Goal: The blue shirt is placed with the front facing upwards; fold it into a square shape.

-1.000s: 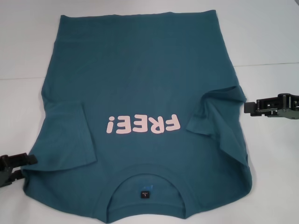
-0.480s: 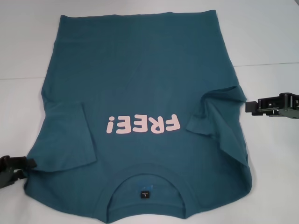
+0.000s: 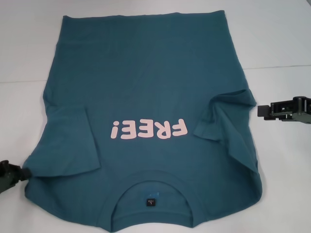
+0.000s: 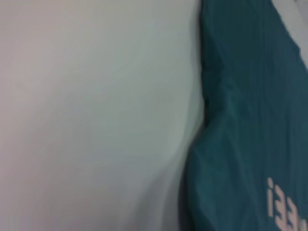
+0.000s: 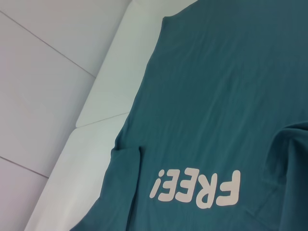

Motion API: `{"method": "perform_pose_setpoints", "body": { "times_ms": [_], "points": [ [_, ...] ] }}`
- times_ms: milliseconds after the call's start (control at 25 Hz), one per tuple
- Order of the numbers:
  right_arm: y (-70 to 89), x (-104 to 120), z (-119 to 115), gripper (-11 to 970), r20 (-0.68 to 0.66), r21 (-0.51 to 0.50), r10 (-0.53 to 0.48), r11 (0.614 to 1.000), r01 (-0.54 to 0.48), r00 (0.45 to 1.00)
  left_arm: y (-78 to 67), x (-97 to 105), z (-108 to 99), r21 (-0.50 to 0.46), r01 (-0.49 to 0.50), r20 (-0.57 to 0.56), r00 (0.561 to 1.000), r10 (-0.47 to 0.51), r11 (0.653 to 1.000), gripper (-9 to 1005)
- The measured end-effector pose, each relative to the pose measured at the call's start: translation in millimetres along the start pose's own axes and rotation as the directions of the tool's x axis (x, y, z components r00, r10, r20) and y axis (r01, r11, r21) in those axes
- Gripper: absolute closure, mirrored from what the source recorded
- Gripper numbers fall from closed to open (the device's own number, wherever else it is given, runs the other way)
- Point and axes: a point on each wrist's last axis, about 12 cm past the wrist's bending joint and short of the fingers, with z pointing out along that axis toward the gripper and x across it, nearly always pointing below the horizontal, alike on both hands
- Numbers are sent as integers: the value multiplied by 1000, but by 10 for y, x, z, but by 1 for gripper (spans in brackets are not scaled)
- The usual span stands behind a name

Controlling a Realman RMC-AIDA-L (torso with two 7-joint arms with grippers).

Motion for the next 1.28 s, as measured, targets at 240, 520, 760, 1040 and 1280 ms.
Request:
{"method": "perform_pose_setpoints", "body": {
  "times_ms": [240,520,760,1040,1280],
  "points": [
    [-30,10,-45,572,3,12,4,1000,-4,1000,-48,12,-108,132,-17,-1,1000,17,991,975],
    [-73,28,-95,572,-19,42,-12,999,13,1000,-59,18,-158,166,-28,-4,1000,29,986,993],
    [-192,80,-232,571,-108,149,22,989,-6,994,-71,11,-148,168,-31,-5,999,32,985,992],
    [-254,156,-227,571,-235,246,70,969,-10,970,-69,-5,-141,159,-28,2,1000,28,987,992],
    [-216,218,-4,572,-301,224,68,975,1,951,-65,-5,-126,154,-25,5,1000,25,988,991]
  ]
}}
